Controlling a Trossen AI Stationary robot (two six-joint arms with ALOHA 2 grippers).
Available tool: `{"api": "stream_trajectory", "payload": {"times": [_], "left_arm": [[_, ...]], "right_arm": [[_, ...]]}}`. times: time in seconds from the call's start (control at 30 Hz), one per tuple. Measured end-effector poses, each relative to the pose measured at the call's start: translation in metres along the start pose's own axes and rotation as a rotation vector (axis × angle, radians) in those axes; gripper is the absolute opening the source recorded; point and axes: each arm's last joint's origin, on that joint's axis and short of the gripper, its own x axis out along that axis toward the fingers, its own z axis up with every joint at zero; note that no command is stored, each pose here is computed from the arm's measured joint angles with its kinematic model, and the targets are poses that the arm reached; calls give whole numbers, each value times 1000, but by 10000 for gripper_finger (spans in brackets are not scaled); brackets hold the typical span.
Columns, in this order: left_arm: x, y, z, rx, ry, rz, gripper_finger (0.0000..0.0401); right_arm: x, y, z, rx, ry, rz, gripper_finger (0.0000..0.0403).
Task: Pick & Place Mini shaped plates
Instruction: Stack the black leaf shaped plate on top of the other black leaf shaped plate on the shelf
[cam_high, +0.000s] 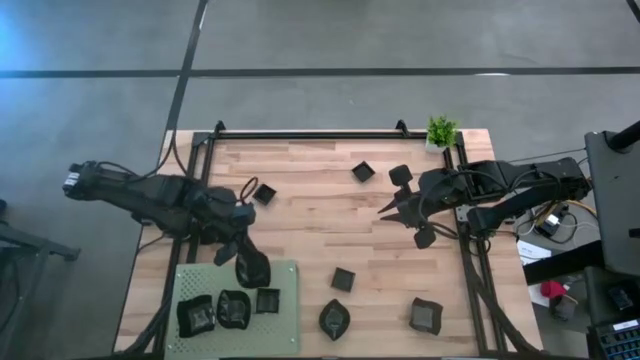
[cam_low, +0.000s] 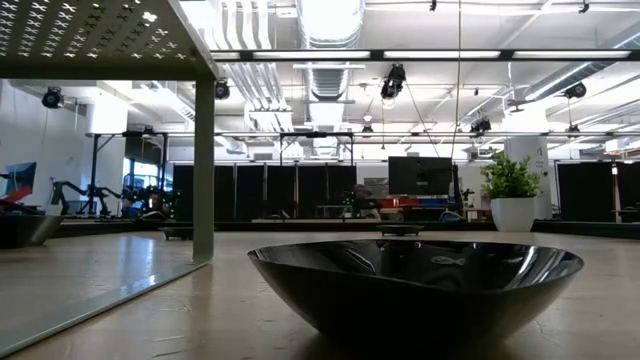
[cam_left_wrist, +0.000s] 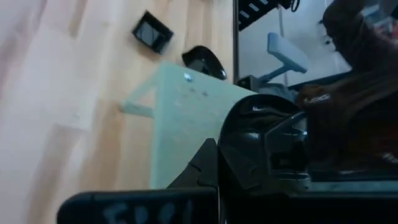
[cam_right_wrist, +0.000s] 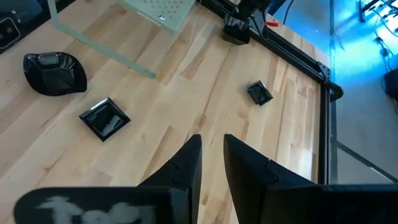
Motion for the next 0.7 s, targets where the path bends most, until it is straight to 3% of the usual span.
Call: {"api": "stream_trajectory", "payload": {"times": [0.13,0.27,0.7], "left_arm": [[3,-8,-6,-121,19,-4,0],[7,-19,-16,-165,49,-12,0],[15,-49,-49,-117,123,-15,0]], "right_arm": [[0,0,0,-1,0,0,64],[0,0,0,-4,-1,0,64],[0,0,0,-4,-1,-1,59]]}}
